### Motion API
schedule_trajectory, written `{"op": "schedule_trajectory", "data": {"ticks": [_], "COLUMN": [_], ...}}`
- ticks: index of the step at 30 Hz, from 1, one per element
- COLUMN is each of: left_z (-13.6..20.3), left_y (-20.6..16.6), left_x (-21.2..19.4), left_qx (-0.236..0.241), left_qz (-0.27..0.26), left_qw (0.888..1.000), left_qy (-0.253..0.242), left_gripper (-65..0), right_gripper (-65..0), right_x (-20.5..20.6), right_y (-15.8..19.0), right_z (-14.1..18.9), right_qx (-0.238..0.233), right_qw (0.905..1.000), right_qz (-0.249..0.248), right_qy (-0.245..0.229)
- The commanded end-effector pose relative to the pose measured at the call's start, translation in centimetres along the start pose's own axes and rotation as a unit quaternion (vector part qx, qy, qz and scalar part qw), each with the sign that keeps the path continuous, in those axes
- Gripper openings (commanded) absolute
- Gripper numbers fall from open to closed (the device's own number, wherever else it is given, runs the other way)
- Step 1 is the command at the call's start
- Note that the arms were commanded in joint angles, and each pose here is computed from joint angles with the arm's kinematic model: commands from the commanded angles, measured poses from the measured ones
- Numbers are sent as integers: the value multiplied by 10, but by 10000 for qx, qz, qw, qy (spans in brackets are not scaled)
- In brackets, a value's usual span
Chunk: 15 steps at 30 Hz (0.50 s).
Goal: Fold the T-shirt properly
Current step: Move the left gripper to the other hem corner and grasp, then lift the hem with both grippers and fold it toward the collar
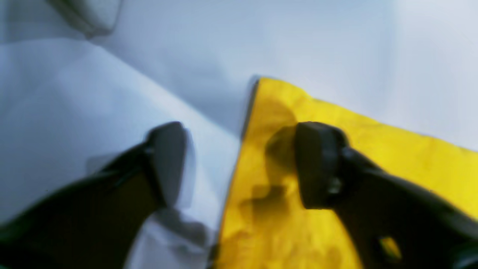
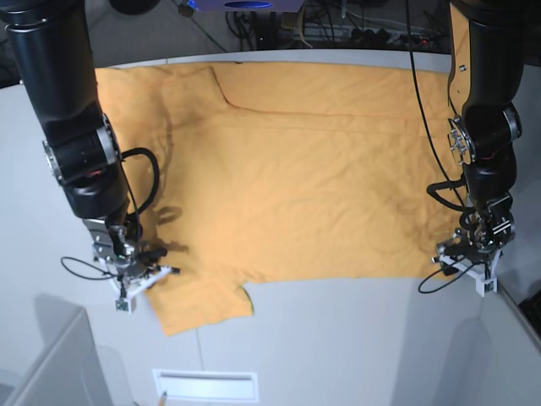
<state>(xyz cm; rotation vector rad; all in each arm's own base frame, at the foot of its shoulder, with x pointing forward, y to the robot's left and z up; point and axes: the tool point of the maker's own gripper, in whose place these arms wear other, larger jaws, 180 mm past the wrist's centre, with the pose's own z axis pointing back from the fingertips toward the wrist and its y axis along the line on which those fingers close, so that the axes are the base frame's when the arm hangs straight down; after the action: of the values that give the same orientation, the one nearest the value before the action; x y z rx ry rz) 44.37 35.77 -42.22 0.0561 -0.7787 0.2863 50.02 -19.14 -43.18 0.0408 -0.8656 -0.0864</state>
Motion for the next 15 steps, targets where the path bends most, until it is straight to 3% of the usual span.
{"op": "schedule_trajectory", "data": {"ticks": [1,5,15], "left_z": [0,-1,6], "left_y": [-4,-10,-6], "left_x": [-14,-15,22], "left_qx": [-59,-102,-42], "left_qz": [-22,-22,-143], "left_qw": [9993,9993,9999], "left_qy": [358,354,-78], "left_gripper": [-318,-650,-650], "right_gripper": [-650,-650,-650], "right_x": [31,30,53], "right_y": [1,1,6], "right_z": [1,1,5], "right_qx": [44,43,184], "right_qw": [9996,9996,9972], "right_qz": [-4,-4,34], "right_qy": [-295,-287,-719]}}
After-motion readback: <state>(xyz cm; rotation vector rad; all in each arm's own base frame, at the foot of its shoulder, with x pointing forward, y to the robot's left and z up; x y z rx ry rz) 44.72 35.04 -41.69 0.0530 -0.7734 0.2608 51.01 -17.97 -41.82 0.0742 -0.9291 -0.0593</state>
